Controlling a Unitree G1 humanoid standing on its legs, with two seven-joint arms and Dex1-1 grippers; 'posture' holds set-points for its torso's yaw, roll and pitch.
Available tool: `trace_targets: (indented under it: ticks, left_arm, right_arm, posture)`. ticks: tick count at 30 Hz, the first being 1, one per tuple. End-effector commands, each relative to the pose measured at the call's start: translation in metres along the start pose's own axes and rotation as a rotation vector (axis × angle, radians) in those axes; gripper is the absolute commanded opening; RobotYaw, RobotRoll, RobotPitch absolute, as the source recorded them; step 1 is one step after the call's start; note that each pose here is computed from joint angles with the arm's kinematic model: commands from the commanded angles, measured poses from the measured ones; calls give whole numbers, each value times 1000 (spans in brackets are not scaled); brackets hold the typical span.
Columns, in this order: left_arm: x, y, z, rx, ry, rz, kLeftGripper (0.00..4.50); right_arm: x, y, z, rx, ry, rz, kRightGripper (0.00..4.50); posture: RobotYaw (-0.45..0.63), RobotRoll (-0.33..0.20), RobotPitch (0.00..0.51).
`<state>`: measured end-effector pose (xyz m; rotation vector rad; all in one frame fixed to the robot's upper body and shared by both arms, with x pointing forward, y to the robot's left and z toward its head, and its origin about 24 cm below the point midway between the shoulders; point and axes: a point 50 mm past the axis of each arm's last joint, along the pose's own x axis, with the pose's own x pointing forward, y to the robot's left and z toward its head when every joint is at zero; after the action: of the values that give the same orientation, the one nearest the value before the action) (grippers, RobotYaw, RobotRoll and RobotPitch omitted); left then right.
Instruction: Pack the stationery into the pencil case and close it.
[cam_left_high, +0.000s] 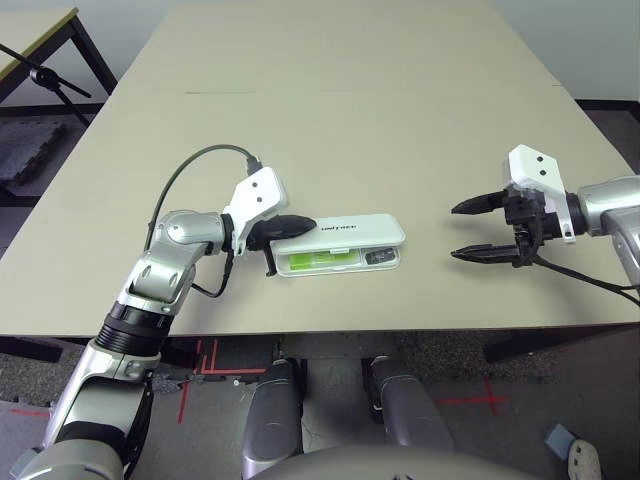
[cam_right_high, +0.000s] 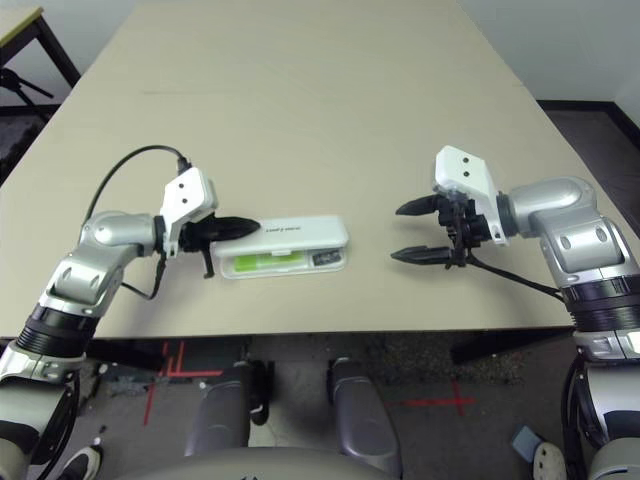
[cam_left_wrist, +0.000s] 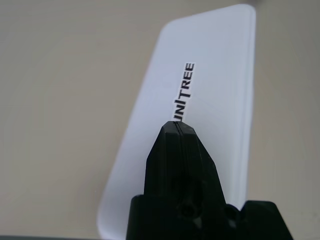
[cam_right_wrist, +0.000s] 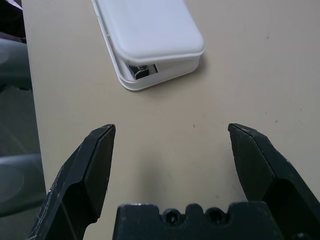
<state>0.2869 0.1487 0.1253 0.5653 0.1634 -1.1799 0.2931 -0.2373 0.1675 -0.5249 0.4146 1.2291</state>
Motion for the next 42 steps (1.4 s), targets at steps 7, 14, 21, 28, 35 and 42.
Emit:
trace_targets:
  ticks: [7, 14, 21, 28, 35, 42]
  left_arm:
    - [7, -17, -26, -42, 155, -87, 21]
    - [2, -17, -34, -67, 156, -59, 21]
    - [-12, 9, -14, -219, -103, 167, 1654]
    - [-46, 42, -14, -334, -304, 504, 4481]
    - [-86, 66, -50, -388, -278, 919, 4481]
    - [-109, 62, -82, -444, -249, 1130, 4481]
  right_arm:
    - [10, 2, -3, -8, 8, 17, 4500]
    - [12, 2, -4, -8, -16, 2, 4500]
    - [21, -14, 2, 21, -291, -164, 4500]
    - [24, -38, -9, 112, -496, -489, 4500]
    - [16, -58, -33, 251, -560, -872, 4500]
    - [7, -58, -66, 386, -578, -1170, 4500]
  posture:
    - [-62, 0, 128]
    - [-64, 0, 132]
    - [-57, 0, 138]
    - [-48, 0, 139]
    - [-35, 0, 140]
    - [-33, 0, 139]
